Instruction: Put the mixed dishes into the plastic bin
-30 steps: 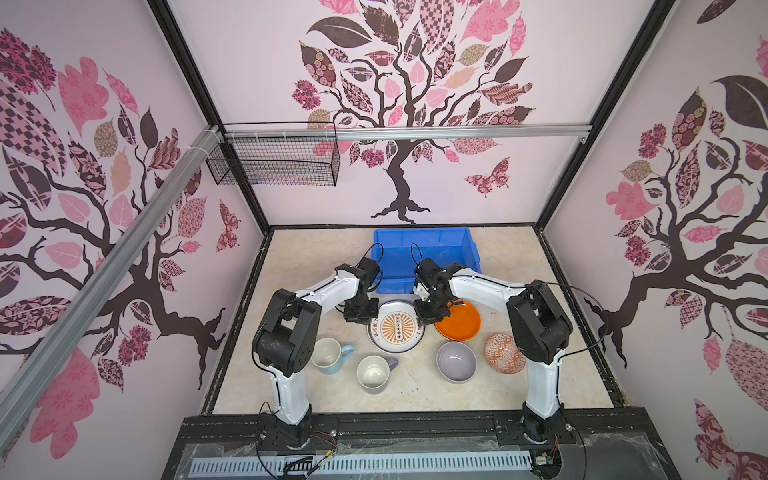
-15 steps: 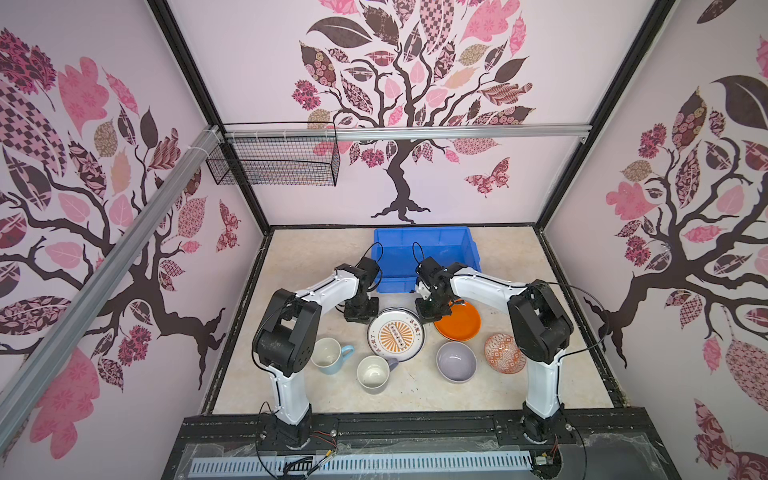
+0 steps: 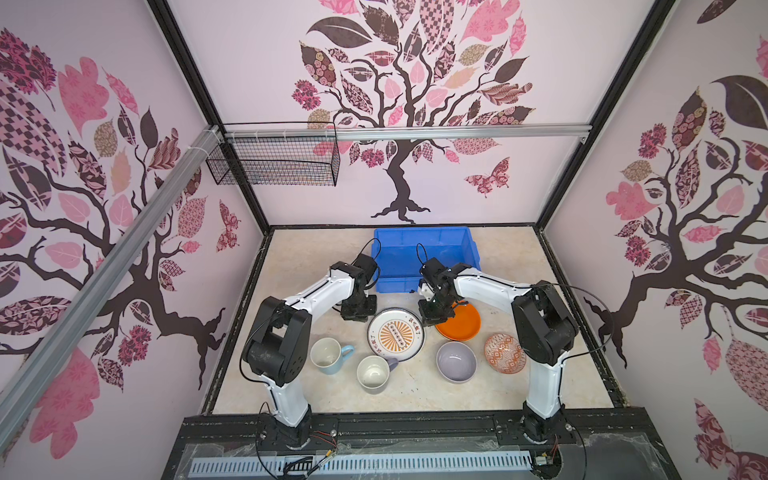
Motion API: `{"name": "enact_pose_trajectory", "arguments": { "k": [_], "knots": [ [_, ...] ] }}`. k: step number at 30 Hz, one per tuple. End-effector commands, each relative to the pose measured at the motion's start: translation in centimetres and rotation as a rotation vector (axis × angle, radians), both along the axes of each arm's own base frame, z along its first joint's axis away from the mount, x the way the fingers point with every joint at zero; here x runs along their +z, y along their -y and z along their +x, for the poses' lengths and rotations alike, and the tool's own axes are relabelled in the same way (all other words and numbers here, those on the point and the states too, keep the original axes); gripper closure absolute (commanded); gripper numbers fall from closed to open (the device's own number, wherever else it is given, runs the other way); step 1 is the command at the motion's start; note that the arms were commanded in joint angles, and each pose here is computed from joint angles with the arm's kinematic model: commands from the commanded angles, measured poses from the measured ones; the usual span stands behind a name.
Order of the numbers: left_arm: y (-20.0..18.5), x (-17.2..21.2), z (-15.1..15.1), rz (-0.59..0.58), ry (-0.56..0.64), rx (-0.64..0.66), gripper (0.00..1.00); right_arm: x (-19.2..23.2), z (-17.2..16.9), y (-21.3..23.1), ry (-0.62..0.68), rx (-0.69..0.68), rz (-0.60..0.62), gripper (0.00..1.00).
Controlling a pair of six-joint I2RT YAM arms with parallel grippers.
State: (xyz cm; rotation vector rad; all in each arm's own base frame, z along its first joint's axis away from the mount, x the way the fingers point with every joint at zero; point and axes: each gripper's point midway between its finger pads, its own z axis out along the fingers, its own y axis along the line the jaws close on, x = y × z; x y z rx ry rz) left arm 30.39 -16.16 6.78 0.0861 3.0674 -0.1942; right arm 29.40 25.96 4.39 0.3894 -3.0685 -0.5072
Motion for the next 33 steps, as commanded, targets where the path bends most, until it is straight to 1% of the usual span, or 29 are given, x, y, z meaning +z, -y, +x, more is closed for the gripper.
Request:
{"name": "enact_pose_trajectory", "arguments": {
  "k": [1,3,6,10,14,19,33],
  "knots": [
    [0.1,0.9,-0.5,-0.016,-0.011,0.004,0.96,2.0,-0.4,-0.1,0.011,-0.005,0.041,0.75],
    [0.1,0.9,-1.1,-0.023,-0.022,0.005,0.96,2.1,-0.6,0.0,0.01,-0.01,0.044,0.71],
    [0.0,0.7,-1.8,-0.033,-0.034,0.009,0.94,2.2,-0.8,0.0,0.006,-0.009,0.044,0.68],
    [0.4,0.1,-2.7,-0.053,-0.057,0.009,0.94,1.7,-1.5,-0.4,-0.01,0.007,0.039,0.69],
    [0.9,-0.6,-3.3,-0.053,-0.071,-0.003,0.99,1.4,-2.0,-1.0,-0.02,0.019,0.039,0.69],
    [1.1,-2.0,-4.0,-0.04,-0.094,-0.014,1.0,1.4,-2.1,-1.0,-0.024,0.016,0.039,0.69],
    [1.7,-3.6,-3.8,-0.06,-0.113,-0.011,1.0,0.5,-2.3,-0.5,-0.034,0.015,0.011,0.7]
  ]
}}
